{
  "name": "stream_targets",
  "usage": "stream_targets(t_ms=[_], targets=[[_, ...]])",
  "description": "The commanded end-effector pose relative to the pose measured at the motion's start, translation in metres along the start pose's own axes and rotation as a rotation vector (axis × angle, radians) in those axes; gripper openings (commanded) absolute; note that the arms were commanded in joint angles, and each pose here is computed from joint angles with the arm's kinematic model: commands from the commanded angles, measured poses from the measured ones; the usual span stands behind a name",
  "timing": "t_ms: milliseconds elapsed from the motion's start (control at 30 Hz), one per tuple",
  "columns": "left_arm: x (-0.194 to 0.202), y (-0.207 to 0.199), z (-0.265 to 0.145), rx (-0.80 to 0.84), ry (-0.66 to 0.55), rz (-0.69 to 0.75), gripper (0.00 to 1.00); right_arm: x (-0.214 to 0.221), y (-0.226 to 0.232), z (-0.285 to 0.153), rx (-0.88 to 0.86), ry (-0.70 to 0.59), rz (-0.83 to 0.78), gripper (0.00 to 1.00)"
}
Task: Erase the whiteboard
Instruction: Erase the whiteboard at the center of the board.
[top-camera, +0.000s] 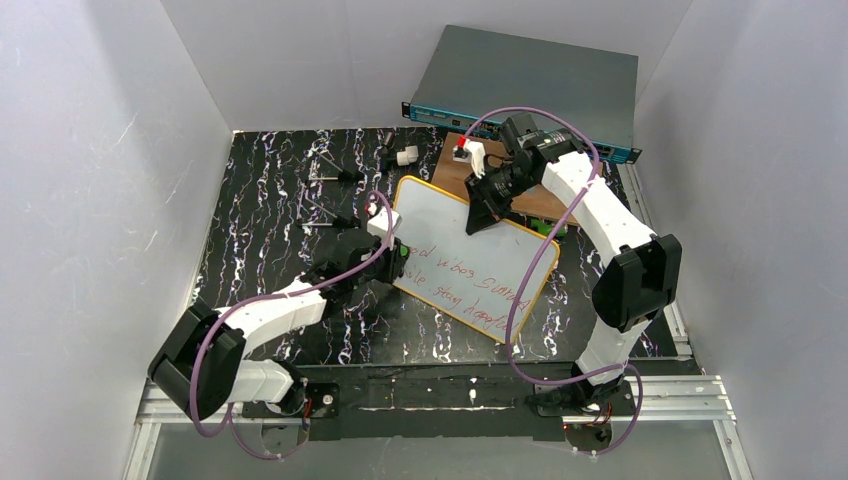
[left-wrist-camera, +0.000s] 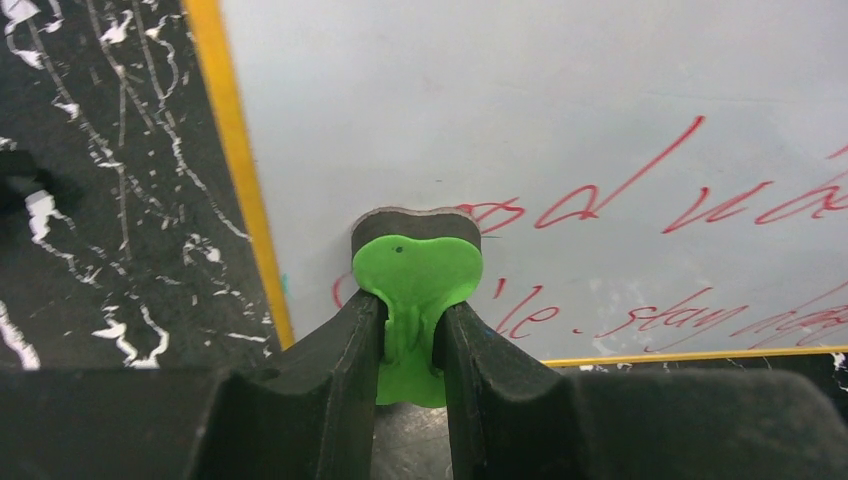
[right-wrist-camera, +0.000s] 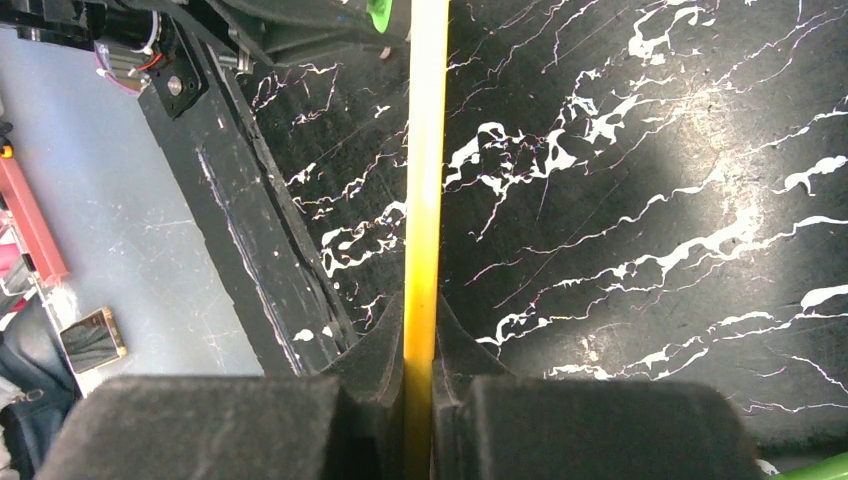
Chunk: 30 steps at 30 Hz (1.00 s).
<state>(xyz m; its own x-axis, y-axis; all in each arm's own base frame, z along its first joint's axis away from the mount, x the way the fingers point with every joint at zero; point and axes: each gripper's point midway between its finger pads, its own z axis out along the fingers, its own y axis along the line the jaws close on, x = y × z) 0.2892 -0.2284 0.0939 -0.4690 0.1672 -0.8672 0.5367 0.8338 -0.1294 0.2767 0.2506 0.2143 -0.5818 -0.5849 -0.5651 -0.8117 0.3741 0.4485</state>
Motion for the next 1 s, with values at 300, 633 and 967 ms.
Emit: stream_targets(t_ms=[300, 633, 967], targets=[[-0.016, 0.032, -0.009, -0.119, -0.012, -0.019, 0.00, 0.008, 0.025, 0.006, -0.090, 0.017, -0.078, 0.01], [-0.019, -0.015, -0.005, 0.080, -0.041, 0.067, 0.00, 0.007, 0.025, 0.007, -0.093, 0.017, -0.078, 0.01], [-0.036, -0.001, -0.012, -0.040, -0.083, 0.043, 0.00, 0.008, 0.026, 0.007, -0.091, 0.019, -0.077, 0.01]])
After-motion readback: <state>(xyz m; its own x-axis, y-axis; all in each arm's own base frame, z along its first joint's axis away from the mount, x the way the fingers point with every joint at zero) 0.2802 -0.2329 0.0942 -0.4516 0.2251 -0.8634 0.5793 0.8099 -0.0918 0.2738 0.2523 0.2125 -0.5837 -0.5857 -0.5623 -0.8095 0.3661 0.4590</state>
